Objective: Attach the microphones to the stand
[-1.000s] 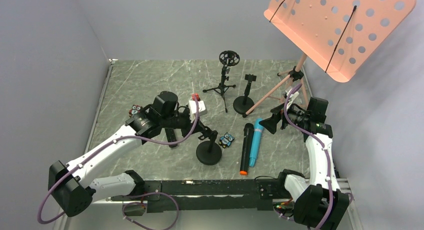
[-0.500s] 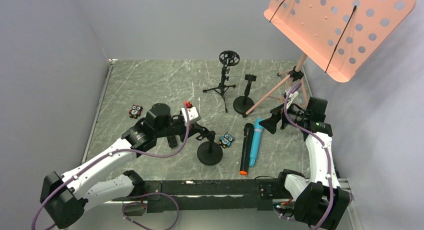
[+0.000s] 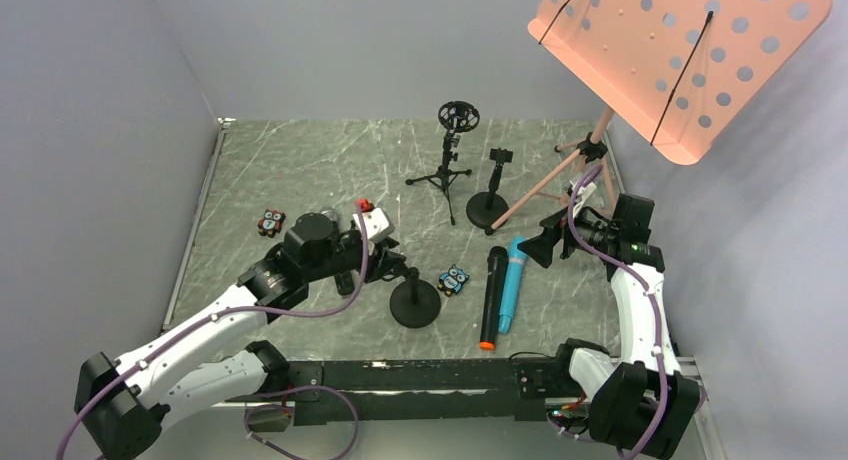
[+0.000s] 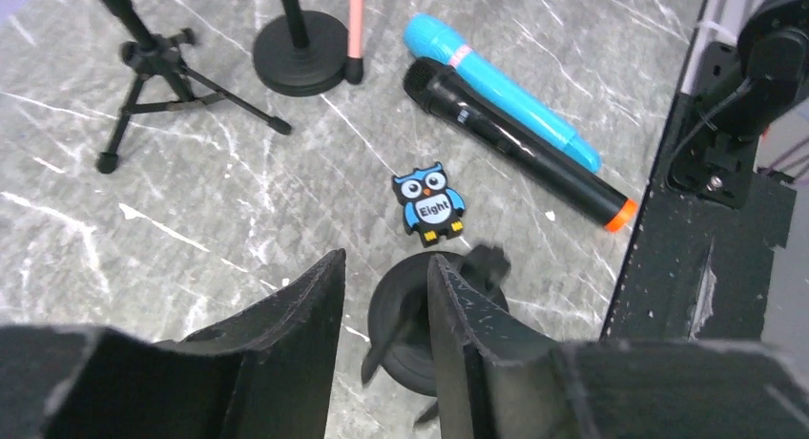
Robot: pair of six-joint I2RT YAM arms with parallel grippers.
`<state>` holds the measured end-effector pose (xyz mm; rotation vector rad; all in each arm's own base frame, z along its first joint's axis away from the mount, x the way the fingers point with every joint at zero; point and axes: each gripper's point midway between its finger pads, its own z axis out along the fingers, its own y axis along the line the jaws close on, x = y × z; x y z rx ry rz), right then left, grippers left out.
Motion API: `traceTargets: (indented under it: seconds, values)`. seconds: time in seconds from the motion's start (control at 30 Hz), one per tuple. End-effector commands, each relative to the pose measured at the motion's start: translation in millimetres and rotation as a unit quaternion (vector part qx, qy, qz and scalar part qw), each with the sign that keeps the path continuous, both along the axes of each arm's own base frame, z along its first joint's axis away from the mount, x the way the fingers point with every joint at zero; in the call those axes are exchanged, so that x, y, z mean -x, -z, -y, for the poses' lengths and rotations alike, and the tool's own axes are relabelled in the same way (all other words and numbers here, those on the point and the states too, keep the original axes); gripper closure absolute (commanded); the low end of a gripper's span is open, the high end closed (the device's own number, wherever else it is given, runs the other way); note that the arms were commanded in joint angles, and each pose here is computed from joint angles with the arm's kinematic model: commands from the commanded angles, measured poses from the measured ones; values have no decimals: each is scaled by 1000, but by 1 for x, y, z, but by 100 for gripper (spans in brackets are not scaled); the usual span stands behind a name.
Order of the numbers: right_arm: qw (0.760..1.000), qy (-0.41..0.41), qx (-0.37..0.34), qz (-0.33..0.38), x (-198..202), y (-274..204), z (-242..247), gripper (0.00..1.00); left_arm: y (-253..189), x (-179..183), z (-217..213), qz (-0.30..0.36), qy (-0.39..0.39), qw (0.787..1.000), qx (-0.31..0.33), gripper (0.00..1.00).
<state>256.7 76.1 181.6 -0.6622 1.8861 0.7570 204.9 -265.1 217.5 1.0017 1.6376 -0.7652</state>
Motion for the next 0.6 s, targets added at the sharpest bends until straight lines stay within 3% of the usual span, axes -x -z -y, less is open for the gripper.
traceTargets:
  seconds: [0.0,0.2,0.4,0.57]
  values:
    - [1000,-5,2,20,-6,-10,-1,0,-33,-5,-5,26,-36,998,54,51]
    - [1000,12,-3,5,-9,-5,2,0,-51,1,-27,48,-69,994,66,38]
    - [995,59,39,-74,-14,21,17,0,-65,0,-70,81,-165,979,94,3]
    - [976,132,128,-118,-28,56,20,0,-57,8,-76,62,-175,974,133,1]
